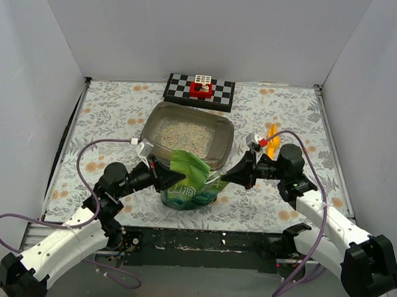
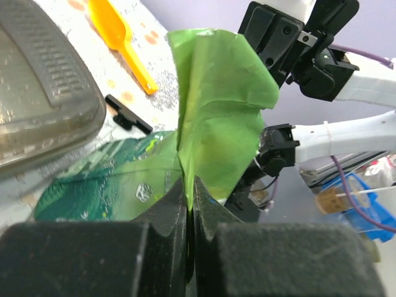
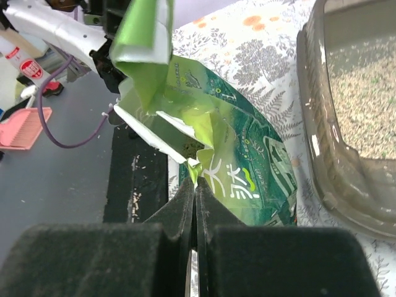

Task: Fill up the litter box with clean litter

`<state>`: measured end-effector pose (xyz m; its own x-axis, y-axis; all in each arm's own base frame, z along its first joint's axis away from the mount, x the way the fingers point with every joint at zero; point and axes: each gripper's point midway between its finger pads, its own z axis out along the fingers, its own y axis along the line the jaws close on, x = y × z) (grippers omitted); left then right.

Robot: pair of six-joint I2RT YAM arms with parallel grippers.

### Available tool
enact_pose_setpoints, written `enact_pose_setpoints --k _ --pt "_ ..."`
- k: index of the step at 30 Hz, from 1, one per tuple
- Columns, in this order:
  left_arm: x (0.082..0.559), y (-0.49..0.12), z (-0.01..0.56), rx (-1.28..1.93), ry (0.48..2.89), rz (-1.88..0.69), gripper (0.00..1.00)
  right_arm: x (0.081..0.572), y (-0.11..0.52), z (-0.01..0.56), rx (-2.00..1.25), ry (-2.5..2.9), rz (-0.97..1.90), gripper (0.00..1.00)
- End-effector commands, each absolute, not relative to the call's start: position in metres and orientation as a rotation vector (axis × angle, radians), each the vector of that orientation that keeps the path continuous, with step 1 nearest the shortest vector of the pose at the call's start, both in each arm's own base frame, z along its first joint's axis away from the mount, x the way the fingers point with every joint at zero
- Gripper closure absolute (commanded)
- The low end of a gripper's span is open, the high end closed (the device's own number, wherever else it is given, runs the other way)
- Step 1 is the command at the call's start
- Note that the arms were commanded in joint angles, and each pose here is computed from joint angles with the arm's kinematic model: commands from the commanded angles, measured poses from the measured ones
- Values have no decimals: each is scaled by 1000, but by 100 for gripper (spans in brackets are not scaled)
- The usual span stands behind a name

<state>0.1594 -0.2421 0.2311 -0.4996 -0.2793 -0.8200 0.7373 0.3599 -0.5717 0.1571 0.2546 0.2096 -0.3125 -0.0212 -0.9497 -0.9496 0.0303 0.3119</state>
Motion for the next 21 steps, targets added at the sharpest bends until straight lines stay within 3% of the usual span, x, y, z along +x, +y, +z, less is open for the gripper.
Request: enact_pose_setpoints --k 1,10,21 --pt "148 -232 237 199 1859 -1400 100 156 247 215 -929 1717 1441 99" --pt "118 -194 216 -243 2115 -1390 100 120 238 204 -590 2009 1682 99" --pt "100 -204 168 -202 2388 -1370 100 88 231 169 -522 2240 1865 99"
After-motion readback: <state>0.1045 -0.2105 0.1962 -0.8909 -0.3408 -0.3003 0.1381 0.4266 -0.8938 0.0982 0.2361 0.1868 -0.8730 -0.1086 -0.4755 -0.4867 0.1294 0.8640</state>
